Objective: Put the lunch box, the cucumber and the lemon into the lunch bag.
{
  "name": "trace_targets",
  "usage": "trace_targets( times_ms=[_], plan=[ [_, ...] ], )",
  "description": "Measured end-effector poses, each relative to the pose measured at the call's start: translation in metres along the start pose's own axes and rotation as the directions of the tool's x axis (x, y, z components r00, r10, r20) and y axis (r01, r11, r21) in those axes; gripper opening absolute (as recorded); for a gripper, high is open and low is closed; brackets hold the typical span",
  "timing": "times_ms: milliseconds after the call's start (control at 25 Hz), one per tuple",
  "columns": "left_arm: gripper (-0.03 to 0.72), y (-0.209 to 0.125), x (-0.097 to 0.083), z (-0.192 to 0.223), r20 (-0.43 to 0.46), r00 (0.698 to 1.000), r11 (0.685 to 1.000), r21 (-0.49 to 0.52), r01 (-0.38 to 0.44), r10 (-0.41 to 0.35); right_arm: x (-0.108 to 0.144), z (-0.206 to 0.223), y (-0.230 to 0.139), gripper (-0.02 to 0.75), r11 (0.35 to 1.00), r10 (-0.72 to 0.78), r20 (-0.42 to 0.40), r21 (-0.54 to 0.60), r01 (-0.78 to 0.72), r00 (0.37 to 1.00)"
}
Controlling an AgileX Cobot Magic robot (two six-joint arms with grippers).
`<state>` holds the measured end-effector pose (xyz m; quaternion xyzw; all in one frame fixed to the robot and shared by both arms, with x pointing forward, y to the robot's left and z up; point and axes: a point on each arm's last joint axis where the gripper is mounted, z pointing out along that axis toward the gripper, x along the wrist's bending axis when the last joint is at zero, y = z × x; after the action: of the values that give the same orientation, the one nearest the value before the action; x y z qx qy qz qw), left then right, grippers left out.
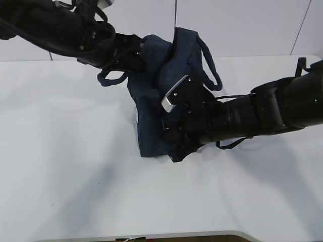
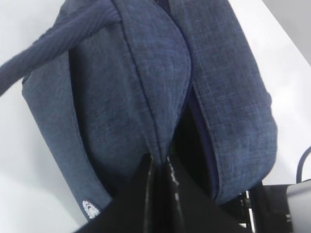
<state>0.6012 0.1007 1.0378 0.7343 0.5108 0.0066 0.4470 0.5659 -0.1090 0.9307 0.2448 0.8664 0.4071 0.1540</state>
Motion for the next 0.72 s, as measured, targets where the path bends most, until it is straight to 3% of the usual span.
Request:
trace_targets(
  times_ms=[720],
  plan=[
    [-0.012,0.001,0.000,0.000,-0.004,1.000,1.000,-0.006,0.000,0.000,0.003,-0.020,0.011,0.005,0.999,0.038,-0.001,0.034,-0.038,0.999]
  ],
)
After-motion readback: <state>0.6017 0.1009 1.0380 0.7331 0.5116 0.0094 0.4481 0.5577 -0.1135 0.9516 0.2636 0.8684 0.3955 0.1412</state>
